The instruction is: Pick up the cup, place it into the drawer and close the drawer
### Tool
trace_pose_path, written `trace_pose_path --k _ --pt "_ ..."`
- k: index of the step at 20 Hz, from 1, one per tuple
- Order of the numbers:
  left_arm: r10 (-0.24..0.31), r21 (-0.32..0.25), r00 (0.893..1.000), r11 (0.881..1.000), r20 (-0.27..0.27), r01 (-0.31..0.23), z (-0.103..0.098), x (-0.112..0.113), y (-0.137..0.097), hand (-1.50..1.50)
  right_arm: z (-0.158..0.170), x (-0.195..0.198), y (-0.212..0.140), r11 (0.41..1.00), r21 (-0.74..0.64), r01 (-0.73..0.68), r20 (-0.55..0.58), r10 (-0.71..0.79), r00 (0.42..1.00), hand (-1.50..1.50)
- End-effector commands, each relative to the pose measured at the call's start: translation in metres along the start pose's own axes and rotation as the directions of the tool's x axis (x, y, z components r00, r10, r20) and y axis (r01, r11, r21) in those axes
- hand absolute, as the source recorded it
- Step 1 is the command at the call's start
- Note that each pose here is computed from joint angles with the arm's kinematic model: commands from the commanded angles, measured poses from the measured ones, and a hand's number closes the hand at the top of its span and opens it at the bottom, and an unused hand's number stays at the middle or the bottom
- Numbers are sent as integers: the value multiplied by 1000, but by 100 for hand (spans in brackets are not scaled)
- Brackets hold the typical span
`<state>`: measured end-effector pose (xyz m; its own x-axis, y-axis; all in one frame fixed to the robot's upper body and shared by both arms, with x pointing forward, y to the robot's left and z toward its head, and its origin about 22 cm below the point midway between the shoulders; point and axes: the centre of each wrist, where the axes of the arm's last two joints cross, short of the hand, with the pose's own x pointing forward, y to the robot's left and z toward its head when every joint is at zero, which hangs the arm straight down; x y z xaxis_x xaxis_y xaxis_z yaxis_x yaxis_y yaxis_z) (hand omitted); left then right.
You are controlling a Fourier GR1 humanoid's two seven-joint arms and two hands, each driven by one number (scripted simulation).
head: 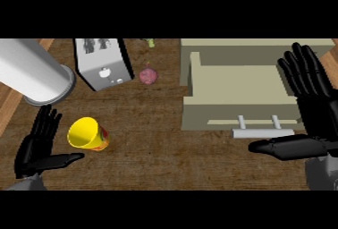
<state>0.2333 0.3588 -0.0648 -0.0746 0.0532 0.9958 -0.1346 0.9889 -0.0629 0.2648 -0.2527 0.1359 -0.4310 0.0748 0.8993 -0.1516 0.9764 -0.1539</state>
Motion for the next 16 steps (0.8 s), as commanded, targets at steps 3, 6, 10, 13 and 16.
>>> trace_pose_path --k 3,6,10,13,16 --pt "-17 10 1000 1000 -14 17 8 -48 6 -150 2 6 -15 1000 13 11 12 -11 1000 -150" --pt "-25 6 999 1000 -22 25 16 -69 13 -150 -15 3 -9 1000 5 4 14 -4 1000 -150" --pt "-30 8 1000 999 -2 31 4 -76 5 -150 -10 13 -1 1000 -15 15 5 -15 1000 -150" --pt "-9 25 1000 1000 17 8 17 -83 18 -150 -3 17 -5 1000 13 9 12 -9 1000 -150" --pt "-3 9 1000 1000 31 3 -1 -76 11 -150 -13 14 -1 1000 4 10 -7 -10 1000 -150"
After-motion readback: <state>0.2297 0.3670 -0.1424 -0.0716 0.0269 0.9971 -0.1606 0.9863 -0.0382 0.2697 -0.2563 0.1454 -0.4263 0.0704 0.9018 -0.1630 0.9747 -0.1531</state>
